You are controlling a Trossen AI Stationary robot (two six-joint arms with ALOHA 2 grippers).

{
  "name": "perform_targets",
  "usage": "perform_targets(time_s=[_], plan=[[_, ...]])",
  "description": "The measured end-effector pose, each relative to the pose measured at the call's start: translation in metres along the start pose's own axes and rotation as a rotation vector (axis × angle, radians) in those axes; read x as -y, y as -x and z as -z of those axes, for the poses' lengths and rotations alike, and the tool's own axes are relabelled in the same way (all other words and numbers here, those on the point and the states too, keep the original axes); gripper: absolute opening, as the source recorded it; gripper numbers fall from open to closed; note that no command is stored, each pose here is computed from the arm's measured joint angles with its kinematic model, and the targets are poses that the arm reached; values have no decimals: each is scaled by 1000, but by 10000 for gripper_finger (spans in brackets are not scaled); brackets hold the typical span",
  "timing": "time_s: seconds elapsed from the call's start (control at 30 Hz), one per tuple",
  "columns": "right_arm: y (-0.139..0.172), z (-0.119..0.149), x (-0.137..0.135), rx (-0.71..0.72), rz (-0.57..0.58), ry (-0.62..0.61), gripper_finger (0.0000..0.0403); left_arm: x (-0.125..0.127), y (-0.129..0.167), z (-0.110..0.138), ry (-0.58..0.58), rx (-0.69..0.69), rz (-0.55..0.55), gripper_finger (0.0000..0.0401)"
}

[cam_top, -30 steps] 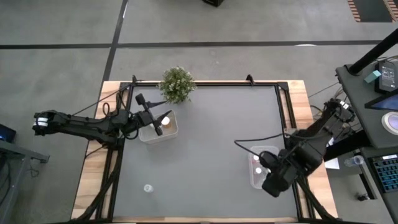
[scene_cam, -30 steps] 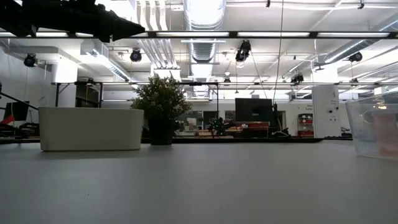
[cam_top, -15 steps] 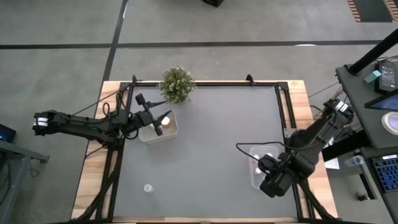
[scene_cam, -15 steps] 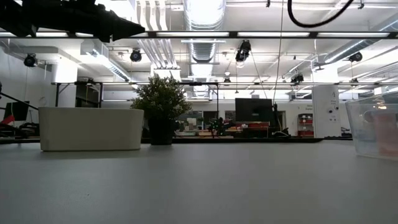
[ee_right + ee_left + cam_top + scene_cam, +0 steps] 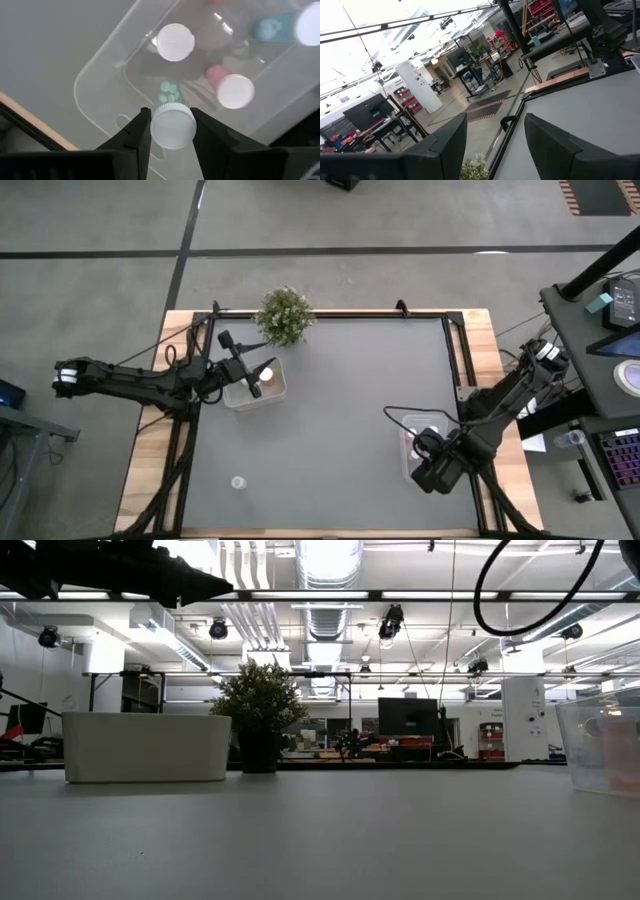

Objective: Pick and place medicine bottles into bin by pill shape (circle, oval)
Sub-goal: Put the blue pill bottle into the transparent bin

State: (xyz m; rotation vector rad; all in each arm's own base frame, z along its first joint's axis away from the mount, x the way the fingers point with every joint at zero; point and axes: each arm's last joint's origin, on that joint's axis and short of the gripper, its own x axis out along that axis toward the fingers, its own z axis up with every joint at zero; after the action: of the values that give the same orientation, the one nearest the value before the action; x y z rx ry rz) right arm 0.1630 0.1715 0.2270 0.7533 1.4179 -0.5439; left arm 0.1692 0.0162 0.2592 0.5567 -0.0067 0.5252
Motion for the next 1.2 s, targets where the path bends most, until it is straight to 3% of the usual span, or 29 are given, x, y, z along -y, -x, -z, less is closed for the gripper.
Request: perform_targets(time_s=[0.33, 1.2], plan=[[-13, -2, 3, -2, -8, -67, 117, 0, 0, 0, 0, 0, 0, 180], [-28, -2, 8, -4, -24, -81, 126, 0, 0, 0, 0, -1, 0, 180]])
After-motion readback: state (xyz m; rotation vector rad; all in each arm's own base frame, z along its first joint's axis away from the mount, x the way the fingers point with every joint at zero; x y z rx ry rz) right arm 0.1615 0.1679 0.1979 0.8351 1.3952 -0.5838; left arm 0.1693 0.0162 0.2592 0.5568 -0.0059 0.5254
